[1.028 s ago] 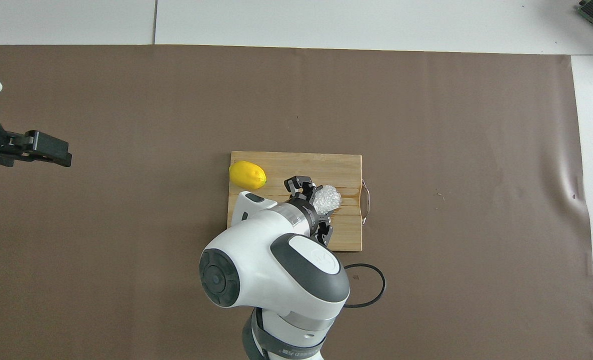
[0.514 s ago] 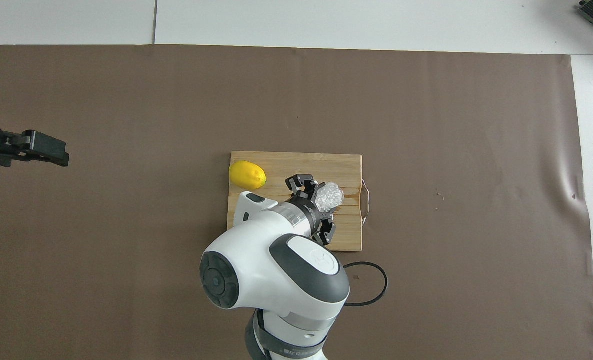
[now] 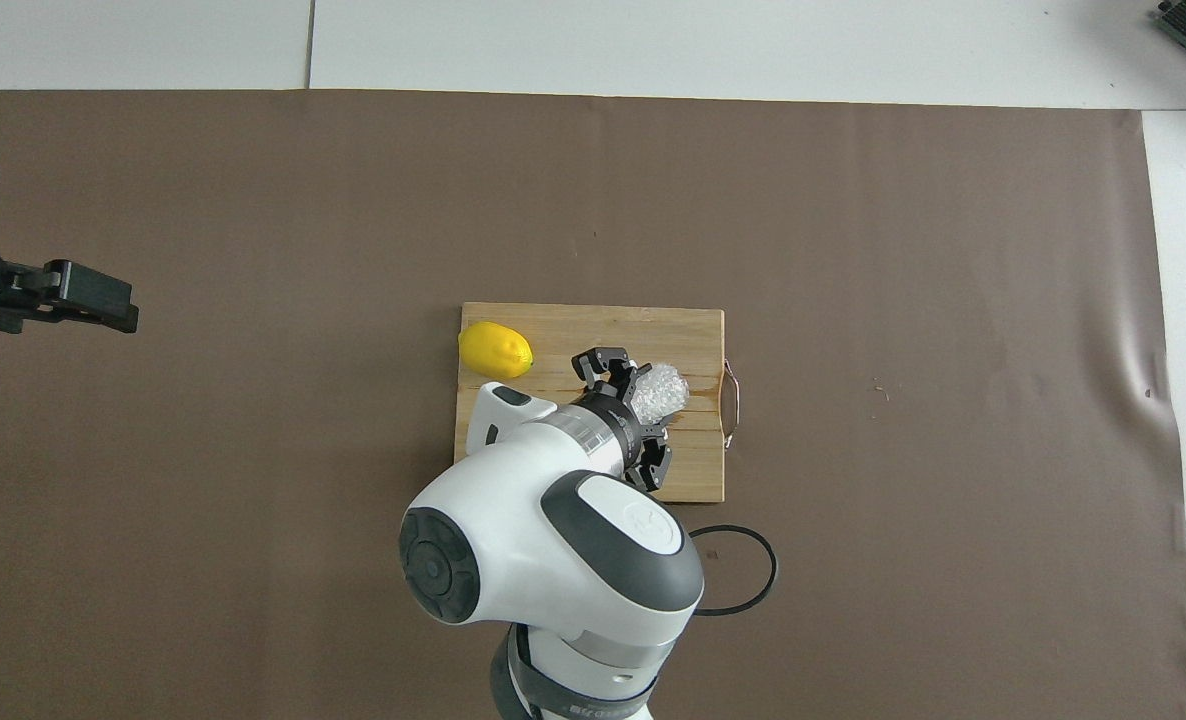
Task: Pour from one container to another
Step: 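Tilt the white cup over the metal cup with the right gripper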
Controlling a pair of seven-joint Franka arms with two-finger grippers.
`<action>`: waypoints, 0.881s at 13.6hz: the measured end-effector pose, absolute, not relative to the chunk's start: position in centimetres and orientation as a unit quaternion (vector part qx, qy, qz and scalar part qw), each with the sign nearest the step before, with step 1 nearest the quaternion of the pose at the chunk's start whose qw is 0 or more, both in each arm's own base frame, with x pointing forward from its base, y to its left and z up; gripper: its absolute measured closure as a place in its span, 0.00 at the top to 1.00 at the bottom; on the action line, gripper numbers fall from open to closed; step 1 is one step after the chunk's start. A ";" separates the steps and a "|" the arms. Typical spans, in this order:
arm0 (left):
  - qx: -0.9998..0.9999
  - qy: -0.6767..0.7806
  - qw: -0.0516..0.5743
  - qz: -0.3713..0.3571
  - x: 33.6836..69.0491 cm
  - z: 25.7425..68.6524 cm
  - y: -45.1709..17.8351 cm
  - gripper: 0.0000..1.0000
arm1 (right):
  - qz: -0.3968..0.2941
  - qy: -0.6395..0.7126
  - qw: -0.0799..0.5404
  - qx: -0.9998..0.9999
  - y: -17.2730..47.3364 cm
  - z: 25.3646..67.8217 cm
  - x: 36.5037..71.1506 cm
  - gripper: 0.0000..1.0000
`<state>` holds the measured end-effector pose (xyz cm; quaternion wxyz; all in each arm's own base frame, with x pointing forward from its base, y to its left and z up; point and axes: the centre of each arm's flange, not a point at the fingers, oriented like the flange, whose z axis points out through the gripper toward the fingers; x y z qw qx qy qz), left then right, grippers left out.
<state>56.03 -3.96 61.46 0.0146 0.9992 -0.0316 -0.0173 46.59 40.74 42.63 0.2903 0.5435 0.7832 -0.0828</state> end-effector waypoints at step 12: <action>0.999 -0.031 0.015 -0.019 56.1 61.3 -4.0 1.00 | -0.059 0.748 0.169 0.639 36.0 45.4 49.0 0.52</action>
